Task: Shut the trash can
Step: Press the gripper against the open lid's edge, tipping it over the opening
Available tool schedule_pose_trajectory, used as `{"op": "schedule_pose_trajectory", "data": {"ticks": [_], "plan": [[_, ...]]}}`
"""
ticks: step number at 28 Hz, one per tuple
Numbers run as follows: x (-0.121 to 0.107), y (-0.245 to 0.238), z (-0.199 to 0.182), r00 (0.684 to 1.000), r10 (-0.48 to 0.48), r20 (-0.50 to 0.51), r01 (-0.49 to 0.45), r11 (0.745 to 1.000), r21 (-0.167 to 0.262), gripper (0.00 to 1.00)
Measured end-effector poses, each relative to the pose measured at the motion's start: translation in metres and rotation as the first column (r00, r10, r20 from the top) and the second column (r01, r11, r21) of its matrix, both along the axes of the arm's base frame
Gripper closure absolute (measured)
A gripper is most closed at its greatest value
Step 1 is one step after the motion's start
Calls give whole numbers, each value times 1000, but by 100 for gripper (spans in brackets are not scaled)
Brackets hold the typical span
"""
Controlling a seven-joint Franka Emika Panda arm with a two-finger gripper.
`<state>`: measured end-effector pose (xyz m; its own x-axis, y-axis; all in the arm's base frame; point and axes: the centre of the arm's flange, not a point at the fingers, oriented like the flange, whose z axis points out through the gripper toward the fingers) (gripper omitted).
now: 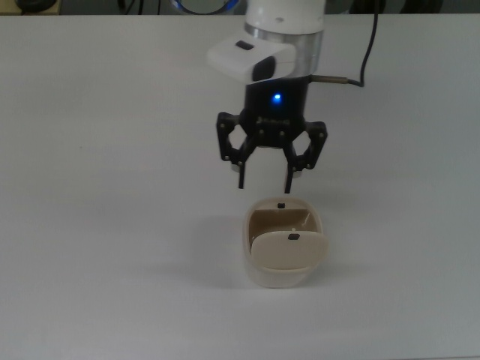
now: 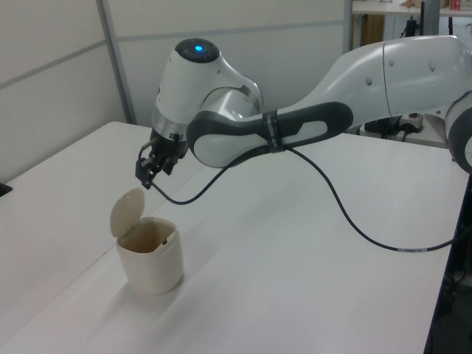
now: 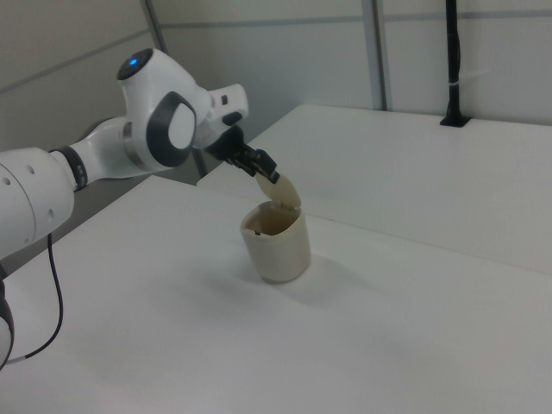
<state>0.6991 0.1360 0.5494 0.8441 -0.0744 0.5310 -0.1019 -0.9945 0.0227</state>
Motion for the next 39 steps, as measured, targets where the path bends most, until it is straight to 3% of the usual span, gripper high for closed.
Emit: {"op": "schedule_pose_trajectory", "data": {"ticks": [8, 9, 17, 31, 39], "plan": [[1, 34, 7, 999, 19, 35, -19, 1000, -11, 63], [3, 37, 6, 999, 14, 42, -14, 1000, -17, 72], [23, 45, -3, 989, -22, 147, 29, 999, -44, 99], [37, 49, -17, 984, -18, 174, 25, 999, -35, 99], [49, 48, -41, 987, -17, 157, 27, 998, -58, 99]]}}
